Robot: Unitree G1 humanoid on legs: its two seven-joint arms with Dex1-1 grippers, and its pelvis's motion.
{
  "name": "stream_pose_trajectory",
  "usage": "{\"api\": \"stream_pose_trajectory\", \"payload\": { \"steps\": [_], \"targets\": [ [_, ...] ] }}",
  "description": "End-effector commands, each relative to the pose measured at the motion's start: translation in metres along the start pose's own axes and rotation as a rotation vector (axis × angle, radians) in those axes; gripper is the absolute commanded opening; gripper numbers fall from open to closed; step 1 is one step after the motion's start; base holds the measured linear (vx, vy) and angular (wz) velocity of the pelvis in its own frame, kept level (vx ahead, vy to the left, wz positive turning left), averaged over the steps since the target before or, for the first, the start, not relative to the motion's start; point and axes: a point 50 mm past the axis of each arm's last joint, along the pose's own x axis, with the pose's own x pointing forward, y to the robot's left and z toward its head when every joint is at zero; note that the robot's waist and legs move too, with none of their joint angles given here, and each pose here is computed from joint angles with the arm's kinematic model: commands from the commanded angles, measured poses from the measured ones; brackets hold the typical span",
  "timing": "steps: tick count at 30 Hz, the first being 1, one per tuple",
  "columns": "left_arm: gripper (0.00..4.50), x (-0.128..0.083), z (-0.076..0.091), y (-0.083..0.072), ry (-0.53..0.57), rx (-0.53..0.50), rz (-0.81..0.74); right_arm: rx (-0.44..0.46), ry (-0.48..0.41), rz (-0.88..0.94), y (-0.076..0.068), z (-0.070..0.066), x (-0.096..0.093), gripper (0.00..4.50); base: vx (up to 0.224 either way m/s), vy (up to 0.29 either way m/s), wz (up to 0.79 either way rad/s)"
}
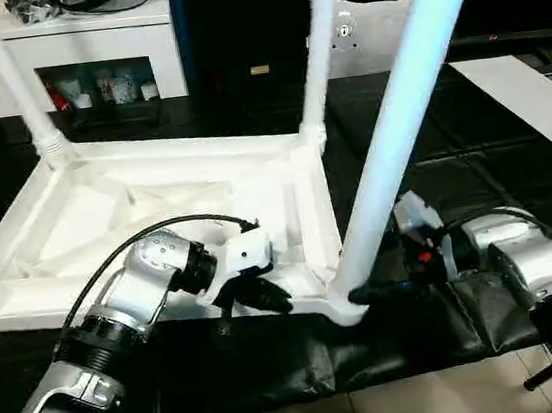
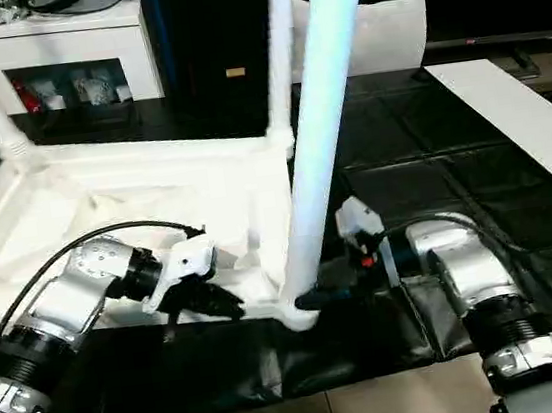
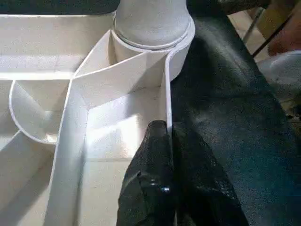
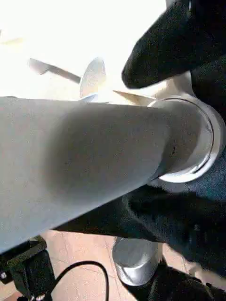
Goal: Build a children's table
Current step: Rotate leg to tighten
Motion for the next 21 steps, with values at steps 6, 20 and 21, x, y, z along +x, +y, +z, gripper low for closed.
{"api": "stream_pose_trajectory", "payload": {
  "steps": [6,20,21],
  "targets": [
    [0.0,0.001,0.009,-0.001,0.001,0.061,-0.06,-0.015,-0.01,0.05,0.001,0.005,0.003,2.81,0.0,0.0,0.0],
    [0.0,0.011,0.021,0.018,-0.096,-0.083,0.205,0.188,-0.114,-0.131,-0.001,0.002,0.042,2.04,0.0,0.0,0.0],
    [0.0,0.015,0.026,0.021,-0.121,-0.115,0.246,0.208,-0.14,-0.218,-0.007,0.005,0.051,2.04,0.0,0.0,0.0]
  ]
}}
